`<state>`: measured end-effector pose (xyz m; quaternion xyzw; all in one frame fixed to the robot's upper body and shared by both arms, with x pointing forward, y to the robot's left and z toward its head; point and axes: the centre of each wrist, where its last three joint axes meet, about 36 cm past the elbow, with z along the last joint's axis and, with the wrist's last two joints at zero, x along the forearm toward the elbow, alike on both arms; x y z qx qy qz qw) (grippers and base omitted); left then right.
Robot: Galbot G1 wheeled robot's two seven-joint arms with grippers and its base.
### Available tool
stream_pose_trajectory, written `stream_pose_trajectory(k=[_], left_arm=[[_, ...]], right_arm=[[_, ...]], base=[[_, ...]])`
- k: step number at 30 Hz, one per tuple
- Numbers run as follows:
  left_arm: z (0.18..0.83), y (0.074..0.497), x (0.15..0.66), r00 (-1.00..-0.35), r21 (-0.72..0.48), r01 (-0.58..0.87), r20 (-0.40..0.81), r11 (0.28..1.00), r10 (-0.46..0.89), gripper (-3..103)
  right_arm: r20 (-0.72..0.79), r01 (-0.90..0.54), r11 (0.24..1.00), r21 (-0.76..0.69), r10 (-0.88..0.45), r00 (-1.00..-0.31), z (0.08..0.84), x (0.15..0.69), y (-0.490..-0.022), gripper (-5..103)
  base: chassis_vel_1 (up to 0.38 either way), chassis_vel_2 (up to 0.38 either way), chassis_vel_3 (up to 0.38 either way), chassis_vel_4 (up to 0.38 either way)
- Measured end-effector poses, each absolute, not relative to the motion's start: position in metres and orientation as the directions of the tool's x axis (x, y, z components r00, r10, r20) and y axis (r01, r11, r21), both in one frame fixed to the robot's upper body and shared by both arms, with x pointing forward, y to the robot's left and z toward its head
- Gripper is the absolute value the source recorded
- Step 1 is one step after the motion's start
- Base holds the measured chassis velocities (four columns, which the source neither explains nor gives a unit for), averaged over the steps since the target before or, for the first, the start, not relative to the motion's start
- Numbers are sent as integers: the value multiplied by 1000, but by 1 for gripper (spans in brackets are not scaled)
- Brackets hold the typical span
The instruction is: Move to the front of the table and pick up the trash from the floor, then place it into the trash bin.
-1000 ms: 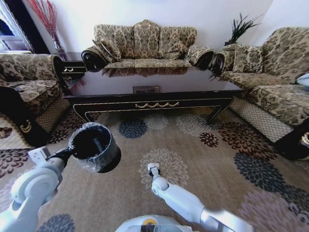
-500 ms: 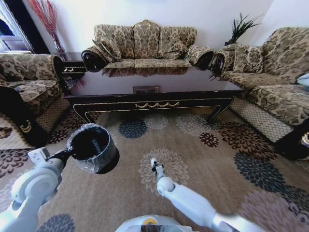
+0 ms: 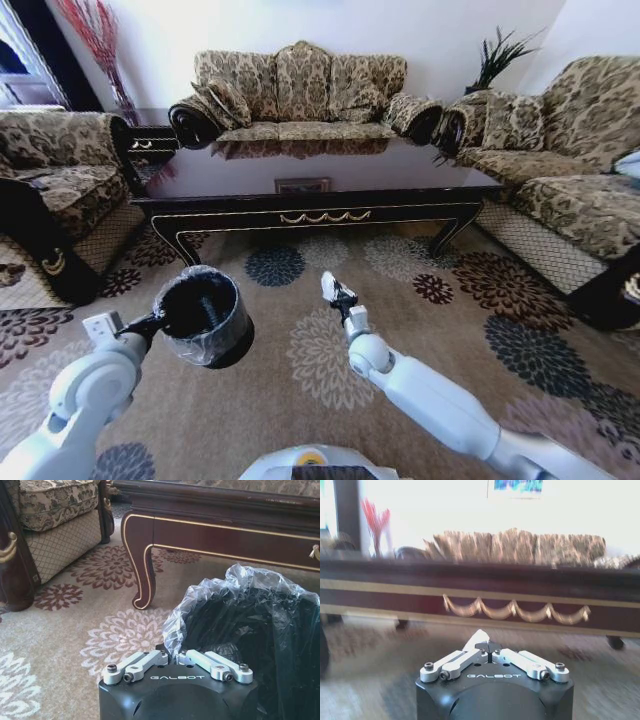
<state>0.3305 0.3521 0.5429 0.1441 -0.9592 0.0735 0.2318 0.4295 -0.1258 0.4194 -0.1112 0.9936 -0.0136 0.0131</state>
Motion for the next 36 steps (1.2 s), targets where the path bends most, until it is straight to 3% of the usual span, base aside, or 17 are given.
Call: stream_pose_trajectory(k=[9, 15, 28, 36], left_arm=[[535, 351, 332, -844, -85, -298, 489, 951, -221, 4], [527, 335, 331, -840, -108, -263, 514, 959, -172, 4], [505, 309, 332, -819, -121, -215, 562, 969, -112, 4], [517, 311, 332, -838, -143, -203, 538, 969, -96, 4]], right_arm=[[-274, -416, 902, 113, -375, -886, 461, 403, -93, 0], [-381, -540, 838, 84, -474, -794, 470, 396, -77, 0], [-422, -722, 689, -57, -672, -608, 432, 365, -51, 0], [-412, -749, 645, -151, -730, -545, 409, 358, -40, 0]], base=[[0, 0, 0, 0], [0, 0, 0, 0], [0, 0, 0, 0], [0, 0, 0, 0]])
